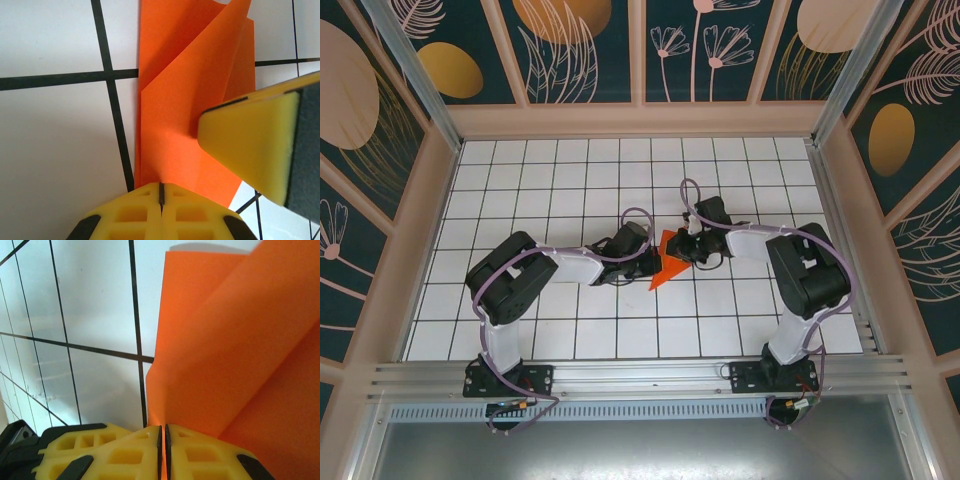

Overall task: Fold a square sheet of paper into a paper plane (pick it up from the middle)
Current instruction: Fourth fold the wing at the center of the table.

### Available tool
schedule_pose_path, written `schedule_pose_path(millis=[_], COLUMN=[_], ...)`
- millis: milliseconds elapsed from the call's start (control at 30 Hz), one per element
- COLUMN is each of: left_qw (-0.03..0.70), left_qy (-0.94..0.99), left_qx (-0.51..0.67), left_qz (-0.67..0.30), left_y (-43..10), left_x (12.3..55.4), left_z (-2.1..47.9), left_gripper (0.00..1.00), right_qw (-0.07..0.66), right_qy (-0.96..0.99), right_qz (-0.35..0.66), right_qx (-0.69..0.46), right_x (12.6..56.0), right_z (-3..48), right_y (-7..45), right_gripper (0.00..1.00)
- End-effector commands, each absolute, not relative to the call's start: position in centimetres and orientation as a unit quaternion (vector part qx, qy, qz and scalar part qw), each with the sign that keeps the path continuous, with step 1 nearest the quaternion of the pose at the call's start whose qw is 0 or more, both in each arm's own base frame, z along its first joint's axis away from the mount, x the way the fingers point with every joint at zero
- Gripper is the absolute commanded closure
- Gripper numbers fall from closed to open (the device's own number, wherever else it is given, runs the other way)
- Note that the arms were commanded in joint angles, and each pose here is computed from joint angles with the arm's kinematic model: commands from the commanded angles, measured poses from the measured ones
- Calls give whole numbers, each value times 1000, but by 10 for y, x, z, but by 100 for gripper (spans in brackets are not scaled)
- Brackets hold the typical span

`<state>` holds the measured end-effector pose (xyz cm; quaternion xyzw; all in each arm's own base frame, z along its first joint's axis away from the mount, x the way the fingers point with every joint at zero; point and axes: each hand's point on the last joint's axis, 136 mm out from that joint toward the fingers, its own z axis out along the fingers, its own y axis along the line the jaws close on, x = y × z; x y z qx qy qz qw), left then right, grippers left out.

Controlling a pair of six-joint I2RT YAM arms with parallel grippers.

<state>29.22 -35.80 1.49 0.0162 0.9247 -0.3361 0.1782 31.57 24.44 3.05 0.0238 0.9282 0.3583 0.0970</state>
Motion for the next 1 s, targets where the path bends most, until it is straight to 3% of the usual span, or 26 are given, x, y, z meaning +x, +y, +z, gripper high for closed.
schedule_pose_path(millis=[0, 433, 733, 967], left_qw=[118, 130, 220, 191], left_qy=[958, 954, 906, 888], left_qx=[13, 15, 26, 20], left_qz=[-262, -268, -360, -418], left_y=[-329, -332, -363, -377], left_x=[268, 273, 305, 287], left_z=[-34, -26, 66, 72], left_gripper=[100, 100, 96, 94], right_qw=[104, 88, 74, 68], right_qy=[936, 949, 953, 954], right_qz=[334, 287, 272, 268], right_qx=[30, 96, 111, 114], right_x=[323, 304, 295, 292], right_z=[25, -5, -19, -23], right_y=[241, 208, 200, 198], right_gripper=[86, 87, 88, 88])
